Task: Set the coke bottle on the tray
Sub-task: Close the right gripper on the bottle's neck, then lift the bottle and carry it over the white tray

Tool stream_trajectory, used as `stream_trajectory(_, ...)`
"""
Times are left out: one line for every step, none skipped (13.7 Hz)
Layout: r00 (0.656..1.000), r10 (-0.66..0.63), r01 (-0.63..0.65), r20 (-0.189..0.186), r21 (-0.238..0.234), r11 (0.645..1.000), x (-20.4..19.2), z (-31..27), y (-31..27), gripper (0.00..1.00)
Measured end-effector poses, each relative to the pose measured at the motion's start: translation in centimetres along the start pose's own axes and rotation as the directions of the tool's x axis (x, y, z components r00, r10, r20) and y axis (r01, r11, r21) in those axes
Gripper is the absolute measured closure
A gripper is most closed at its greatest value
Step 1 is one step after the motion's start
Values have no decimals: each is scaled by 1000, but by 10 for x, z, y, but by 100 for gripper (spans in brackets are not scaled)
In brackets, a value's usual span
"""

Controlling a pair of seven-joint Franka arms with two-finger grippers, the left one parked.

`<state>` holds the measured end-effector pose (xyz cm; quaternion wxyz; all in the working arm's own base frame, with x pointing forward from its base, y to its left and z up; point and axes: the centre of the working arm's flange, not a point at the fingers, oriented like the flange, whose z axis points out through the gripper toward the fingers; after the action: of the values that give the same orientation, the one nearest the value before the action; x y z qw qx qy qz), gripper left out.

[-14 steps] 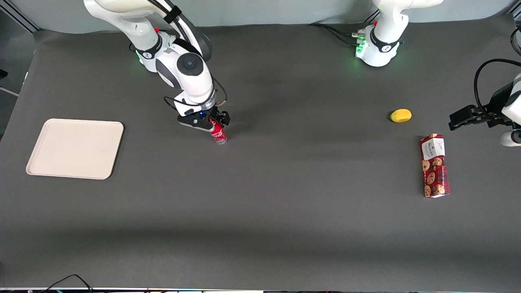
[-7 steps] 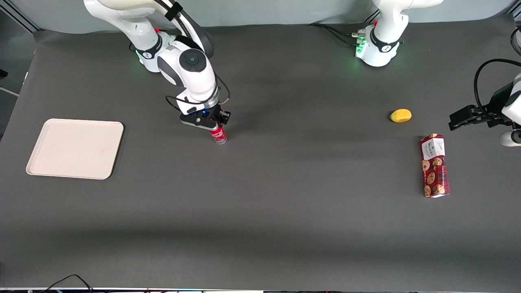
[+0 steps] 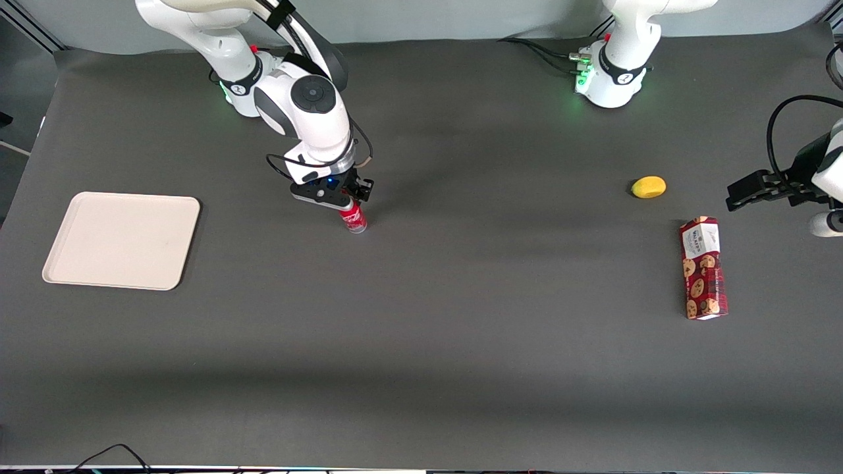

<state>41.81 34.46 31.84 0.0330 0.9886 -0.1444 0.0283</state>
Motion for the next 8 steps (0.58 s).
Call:
stream_trajectory(1000,-3,3,-1,-2,1000,-1,-1,-1,68)
stream_trajectory(1000,-7,7,-1,-8,1000,-3,-2,-1,68)
stream_trajectory(1000,-14,14,-6,-20,1000,-2,-6,-1,68)
stream_trajectory(1000,-23,22,-12,-43,999,2,-17,0,68)
stream_trajectory(999,-42,40,-16,-79,996,9,-36,2,68)
stream_trajectory(998,-62,60,-14,-114,992,20,-63,4,68)
stream_trajectory(996,-84,84,1,-130,988,33,-99,9,68)
stream_trajectory(994,-109,112,28,-124,986,50,-141,21,68)
